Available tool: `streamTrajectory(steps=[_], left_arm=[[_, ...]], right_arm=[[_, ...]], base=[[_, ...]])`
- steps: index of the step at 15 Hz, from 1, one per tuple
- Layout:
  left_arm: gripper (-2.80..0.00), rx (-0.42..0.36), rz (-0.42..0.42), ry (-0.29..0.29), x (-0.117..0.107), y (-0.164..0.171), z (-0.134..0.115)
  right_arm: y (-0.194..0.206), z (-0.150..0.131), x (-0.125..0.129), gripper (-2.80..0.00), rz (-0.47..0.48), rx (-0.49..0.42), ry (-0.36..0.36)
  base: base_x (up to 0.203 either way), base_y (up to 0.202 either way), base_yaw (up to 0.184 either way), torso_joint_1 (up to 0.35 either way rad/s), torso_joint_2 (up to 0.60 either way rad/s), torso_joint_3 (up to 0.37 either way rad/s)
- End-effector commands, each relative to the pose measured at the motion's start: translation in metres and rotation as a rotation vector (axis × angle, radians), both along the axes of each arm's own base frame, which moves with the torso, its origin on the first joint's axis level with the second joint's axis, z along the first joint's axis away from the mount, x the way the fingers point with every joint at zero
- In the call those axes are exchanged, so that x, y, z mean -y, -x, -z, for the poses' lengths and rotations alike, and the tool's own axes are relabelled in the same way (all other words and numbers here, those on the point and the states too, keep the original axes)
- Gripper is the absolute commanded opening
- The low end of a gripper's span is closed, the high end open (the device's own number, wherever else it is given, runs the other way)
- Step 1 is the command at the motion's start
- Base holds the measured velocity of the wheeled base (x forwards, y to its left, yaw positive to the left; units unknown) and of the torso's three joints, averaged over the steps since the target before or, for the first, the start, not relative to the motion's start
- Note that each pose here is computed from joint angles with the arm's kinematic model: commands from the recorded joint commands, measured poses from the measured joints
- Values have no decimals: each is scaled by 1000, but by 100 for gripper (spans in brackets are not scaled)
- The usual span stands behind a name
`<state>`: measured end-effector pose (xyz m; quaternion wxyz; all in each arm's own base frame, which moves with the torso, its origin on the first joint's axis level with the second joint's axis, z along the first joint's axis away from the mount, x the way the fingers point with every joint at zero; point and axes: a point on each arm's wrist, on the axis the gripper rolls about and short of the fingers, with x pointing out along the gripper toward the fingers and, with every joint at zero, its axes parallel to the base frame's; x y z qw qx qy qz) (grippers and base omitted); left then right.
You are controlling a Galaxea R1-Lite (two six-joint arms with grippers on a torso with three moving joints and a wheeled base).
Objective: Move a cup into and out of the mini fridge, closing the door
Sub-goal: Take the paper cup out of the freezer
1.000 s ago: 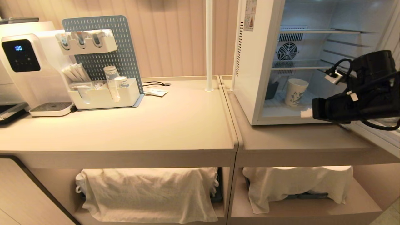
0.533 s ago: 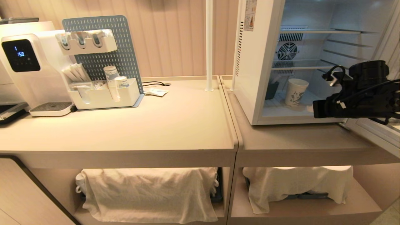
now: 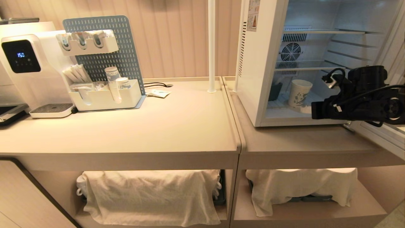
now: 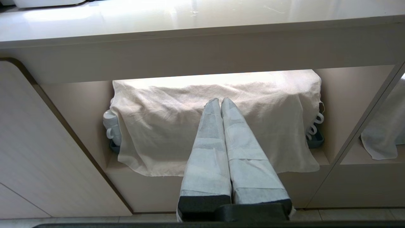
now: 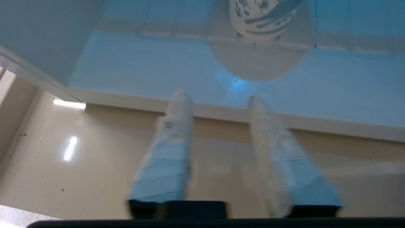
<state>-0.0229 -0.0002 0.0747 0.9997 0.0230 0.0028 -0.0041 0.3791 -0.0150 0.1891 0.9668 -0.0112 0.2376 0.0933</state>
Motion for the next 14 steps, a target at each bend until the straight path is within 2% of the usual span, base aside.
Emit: streamTrajectory(steps=[1, 7, 14], left_arm=[[-280, 0, 0, 0, 0, 0, 0], [-280, -1, 1, 0, 0, 0, 0], [-280, 0, 0, 0, 0, 0, 0]], right_arm=[[3, 3, 0, 0, -4, -8, -2], [-13, 17, 0, 0, -18, 3, -8], [-61, 26, 3, 0, -21, 172, 14]], base=[[0, 0, 0, 0, 0, 0], [0, 0, 0, 0, 0, 0], [0, 0, 0, 0, 0, 0]])
